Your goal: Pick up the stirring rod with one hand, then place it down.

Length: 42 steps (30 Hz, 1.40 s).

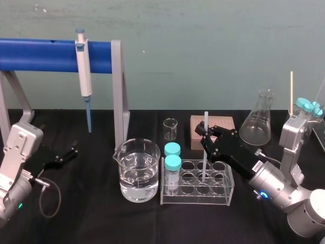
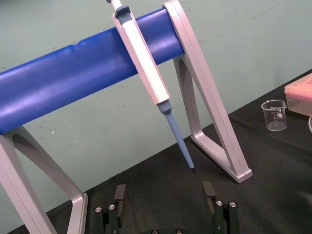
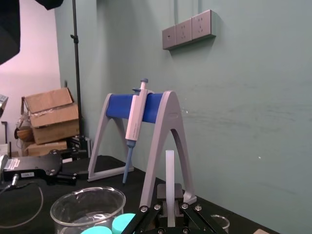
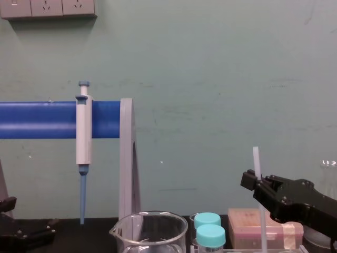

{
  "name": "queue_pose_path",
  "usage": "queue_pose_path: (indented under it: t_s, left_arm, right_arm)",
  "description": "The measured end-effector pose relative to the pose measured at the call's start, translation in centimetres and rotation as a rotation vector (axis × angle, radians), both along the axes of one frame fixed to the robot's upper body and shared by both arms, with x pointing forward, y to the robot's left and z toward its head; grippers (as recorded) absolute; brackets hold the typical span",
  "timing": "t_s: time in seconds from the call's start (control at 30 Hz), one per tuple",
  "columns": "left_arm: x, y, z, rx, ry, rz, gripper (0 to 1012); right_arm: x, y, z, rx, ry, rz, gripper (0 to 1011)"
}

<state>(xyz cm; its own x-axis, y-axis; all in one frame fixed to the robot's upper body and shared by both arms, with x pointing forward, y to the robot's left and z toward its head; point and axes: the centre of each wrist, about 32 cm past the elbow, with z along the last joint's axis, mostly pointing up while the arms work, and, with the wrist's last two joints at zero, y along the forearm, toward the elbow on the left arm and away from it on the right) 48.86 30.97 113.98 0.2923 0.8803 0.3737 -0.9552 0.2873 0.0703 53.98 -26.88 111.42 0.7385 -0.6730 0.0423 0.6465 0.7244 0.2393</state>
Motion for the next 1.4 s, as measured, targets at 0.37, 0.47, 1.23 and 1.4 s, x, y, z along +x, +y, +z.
queue_pose_path:
  t_s: [0.37, 0.47, 1.23, 1.4]
  left_arm:
    - [0.0, 0.0, 0.0, 0.0, 0.0, 0.0, 1000]
    - [0.0, 0.0, 0.0, 0.0, 0.0, 0.0, 1000]
    - [0.0, 0.0, 0.0, 0.0, 0.0, 0.0, 1000]
    - [0.0, 0.0, 0.0, 0.0, 0.0, 0.0, 1000]
  right_arm:
    - [-0.08, -0.22, -0.49, -0.018, 0.013, -0.021, 68]
    - [-0.12, -0.26, -0.56, -0.021, 0.014, -0.025, 68]
    - [-0.15, -0.27, -0.56, -0.026, 0.013, -0.028, 300]
    - [-0.15, -0.27, -0.55, -0.025, 0.013, -0.027, 481]
